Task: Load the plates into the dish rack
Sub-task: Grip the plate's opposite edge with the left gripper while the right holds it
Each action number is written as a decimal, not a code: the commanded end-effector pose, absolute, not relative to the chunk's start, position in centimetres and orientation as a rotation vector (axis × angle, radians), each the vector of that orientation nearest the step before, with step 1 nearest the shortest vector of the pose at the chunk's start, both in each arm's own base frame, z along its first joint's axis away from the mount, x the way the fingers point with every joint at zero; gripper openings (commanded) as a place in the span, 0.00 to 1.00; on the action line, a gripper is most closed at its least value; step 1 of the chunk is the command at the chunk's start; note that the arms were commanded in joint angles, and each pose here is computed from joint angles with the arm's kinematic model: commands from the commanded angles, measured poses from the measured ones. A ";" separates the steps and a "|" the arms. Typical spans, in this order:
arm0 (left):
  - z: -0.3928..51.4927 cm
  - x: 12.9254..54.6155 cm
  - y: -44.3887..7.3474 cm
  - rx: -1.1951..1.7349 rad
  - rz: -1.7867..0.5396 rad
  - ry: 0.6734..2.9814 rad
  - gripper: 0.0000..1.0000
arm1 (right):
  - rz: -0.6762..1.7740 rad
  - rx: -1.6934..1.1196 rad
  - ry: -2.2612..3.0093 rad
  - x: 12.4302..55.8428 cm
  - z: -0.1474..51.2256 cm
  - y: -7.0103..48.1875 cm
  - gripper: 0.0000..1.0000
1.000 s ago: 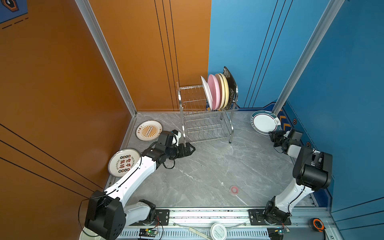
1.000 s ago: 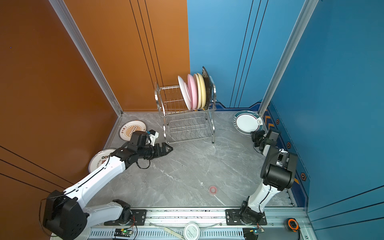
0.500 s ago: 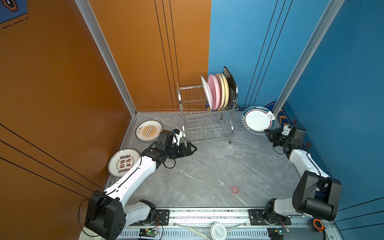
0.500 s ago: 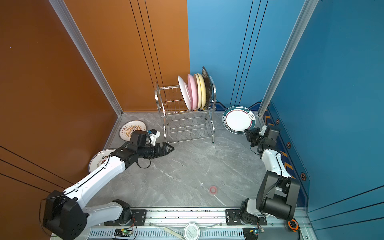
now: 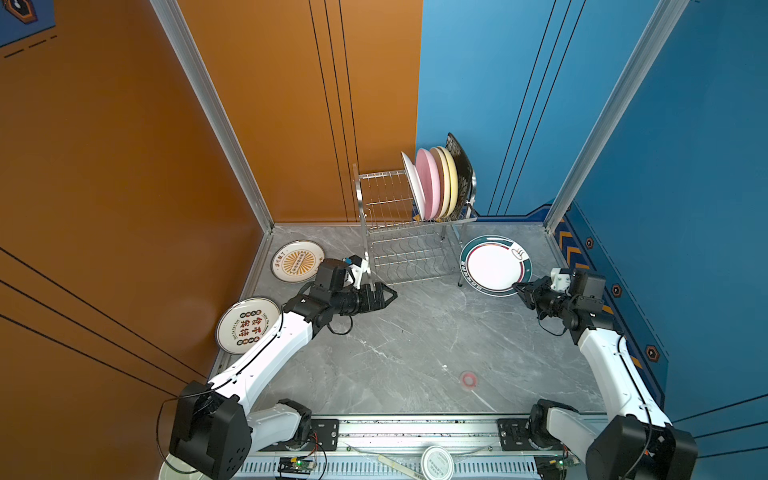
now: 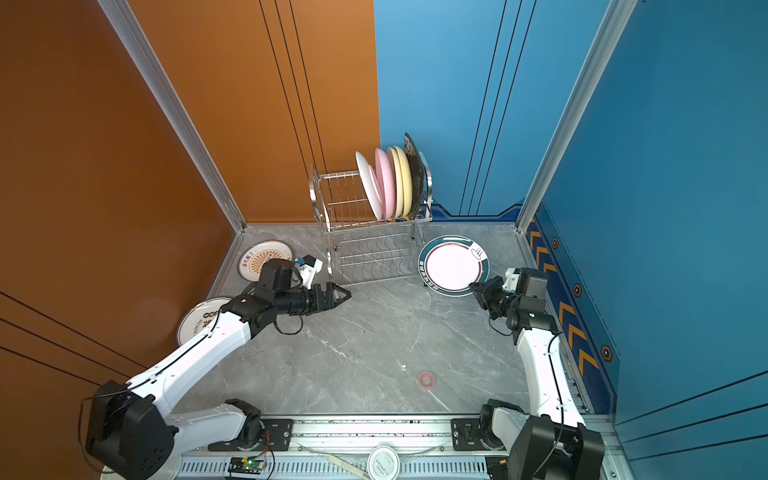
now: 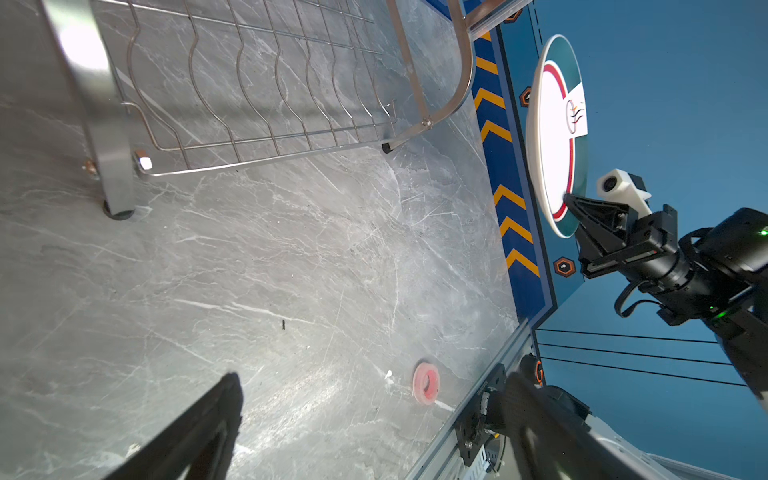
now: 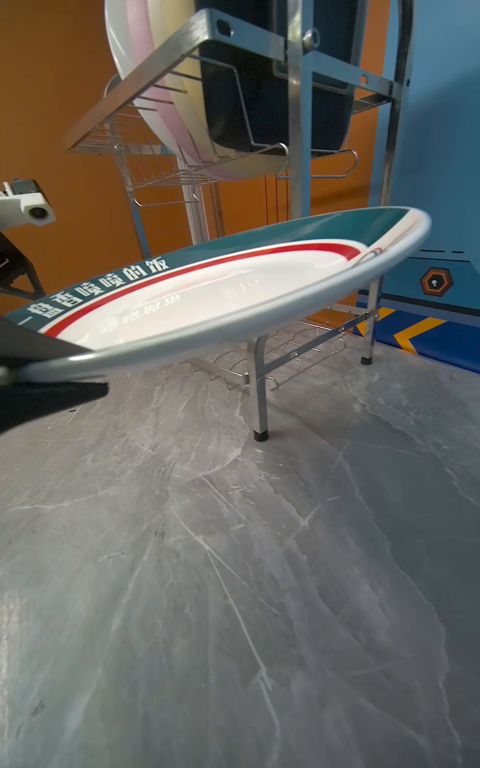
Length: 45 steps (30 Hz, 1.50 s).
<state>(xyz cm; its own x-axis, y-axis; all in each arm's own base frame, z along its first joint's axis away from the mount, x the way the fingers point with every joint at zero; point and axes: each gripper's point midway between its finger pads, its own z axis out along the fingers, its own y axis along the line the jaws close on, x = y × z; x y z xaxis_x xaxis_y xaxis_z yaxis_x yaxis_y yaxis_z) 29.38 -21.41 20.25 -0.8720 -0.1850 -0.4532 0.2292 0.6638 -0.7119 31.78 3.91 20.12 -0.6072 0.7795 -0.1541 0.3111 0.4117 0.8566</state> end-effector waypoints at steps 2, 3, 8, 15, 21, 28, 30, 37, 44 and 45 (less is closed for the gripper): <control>22.5 29.5 -22.8 0.086 -1.241 2.287 0.98 | 1.173 0.758 2.214 29.4 20.7 7.2 0.00; 22.7 29.6 -22.9 0.088 -1.260 2.276 0.98 | 1.184 0.728 2.223 29.2 20.9 7.8 0.00; 23.4 29.3 -23.8 0.115 -1.360 2.234 0.99 | 1.215 0.543 2.284 28.3 21.9 11.8 0.00; 23.3 28.9 -24.1 0.140 -1.396 2.243 0.93 | 1.262 0.331 2.308 27.9 23.8 16.5 0.00; 23.2 28.9 -24.2 0.142 -1.406 2.249 0.87 | 1.324 0.160 2.310 27.8 25.3 20.4 0.00; 23.8 29.0 -24.2 0.149 -1.412 2.233 0.66 | 1.340 0.031 2.346 27.8 25.4 23.1 0.00; 23.9 28.9 -24.1 0.147 -1.418 2.231 0.59 | 1.353 -0.006 2.345 27.8 25.7 23.7 0.00; 23.8 28.8 -23.8 0.127 -1.432 2.228 0.32 | 1.367 -0.075 2.352 27.7 25.6 24.6 0.00; 23.8 28.8 -23.6 0.104 -1.456 2.226 0.00 | 1.408 -0.167 2.276 28.1 27.1 25.1 0.13; 23.9 28.7 -23.6 0.104 -1.461 2.223 0.00 | 1.414 -0.188 2.255 28.2 27.4 25.2 0.19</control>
